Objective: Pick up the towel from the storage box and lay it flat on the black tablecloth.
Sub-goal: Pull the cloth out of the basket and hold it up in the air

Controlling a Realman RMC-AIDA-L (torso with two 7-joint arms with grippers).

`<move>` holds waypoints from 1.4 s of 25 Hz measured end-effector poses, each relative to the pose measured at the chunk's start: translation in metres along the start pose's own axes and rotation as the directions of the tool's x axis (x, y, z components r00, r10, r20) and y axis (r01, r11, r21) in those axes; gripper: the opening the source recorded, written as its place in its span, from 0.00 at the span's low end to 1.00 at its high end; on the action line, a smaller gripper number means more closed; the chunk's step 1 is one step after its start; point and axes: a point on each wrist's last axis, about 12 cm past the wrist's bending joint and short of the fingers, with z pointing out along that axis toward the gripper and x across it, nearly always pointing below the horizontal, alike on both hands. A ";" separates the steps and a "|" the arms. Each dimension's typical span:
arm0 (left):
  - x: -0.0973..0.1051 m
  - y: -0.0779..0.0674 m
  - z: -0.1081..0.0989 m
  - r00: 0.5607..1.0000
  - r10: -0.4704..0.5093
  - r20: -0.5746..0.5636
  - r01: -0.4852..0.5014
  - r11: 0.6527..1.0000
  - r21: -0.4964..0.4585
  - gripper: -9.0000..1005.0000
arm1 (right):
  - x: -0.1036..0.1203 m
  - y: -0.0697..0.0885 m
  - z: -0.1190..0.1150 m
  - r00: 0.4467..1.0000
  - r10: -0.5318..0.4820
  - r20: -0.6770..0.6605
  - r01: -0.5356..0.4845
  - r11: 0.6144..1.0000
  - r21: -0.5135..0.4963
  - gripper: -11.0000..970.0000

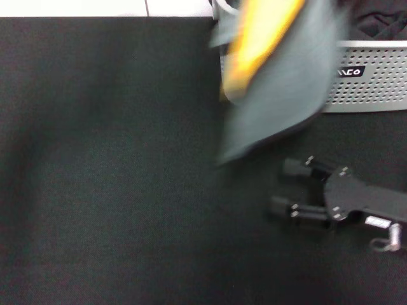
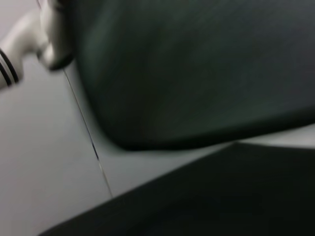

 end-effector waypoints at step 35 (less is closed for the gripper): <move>0.095 -0.045 -0.076 0.994 -0.033 -0.101 0.050 0.983 0.177 0.04 | -0.077 -0.012 0.055 0.984 -0.036 0.176 0.079 0.966 -0.246 0.69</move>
